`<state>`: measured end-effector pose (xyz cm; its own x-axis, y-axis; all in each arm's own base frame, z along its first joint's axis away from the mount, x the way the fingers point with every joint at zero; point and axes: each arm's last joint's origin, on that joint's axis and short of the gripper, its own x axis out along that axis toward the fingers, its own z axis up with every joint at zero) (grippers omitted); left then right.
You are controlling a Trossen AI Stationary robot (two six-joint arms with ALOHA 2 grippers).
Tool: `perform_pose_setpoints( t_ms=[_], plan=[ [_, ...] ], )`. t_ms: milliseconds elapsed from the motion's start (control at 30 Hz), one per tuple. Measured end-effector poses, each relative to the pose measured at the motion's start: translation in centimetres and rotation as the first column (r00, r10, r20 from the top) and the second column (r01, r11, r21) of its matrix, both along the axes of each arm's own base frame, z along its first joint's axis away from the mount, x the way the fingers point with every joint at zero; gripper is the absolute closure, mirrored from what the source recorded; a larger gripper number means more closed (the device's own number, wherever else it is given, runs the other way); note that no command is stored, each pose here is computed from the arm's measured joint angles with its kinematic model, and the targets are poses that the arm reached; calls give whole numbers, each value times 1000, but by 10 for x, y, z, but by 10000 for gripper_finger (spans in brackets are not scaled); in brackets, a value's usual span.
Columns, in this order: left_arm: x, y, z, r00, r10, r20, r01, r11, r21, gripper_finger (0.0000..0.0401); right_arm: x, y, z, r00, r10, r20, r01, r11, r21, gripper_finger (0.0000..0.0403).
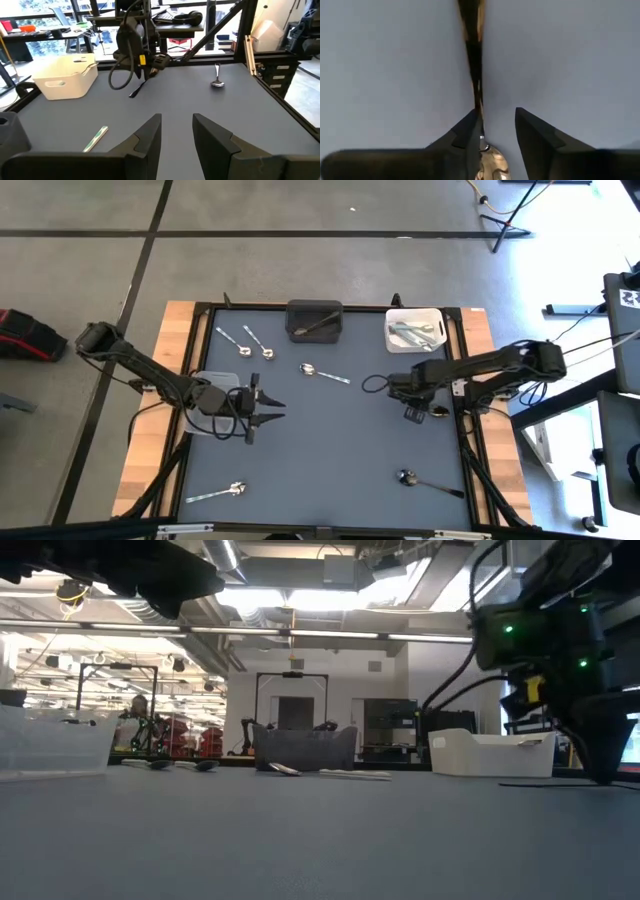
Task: Sort silverware by color (type)
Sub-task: Put the top black spoon into the black bin
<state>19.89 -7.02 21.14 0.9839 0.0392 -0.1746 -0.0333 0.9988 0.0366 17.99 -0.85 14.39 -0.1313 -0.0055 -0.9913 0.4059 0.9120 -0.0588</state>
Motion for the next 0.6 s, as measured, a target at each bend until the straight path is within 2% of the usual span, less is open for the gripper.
perform_pose_setpoints(
  t_ms=[133, 367, 467, 600],
  plan=[
    [0, 0, 0, 1000, -1, -1, 1, 1000, 0, 296, 5, -4, -5, 999, 9, -37, -8, 999, 41, 315],
    [0, -1, 0, 999, -44, -7, 44, 999, -8, 296, 11, -3, -4, 1000, 19, -10, -18, 995, 101, 371],
    [0, -2, -1, 998, -54, -9, 54, 998, -15, 296, 9, -3, -3, 1000, 24, -20, -22, 994, 111, 377],
    [0, -2, -1, 999, -50, -10, 49, 998, -33, 296, 11, -3, -4, 1000, 28, -4, -27, 994, 102, 365]
  ],
)
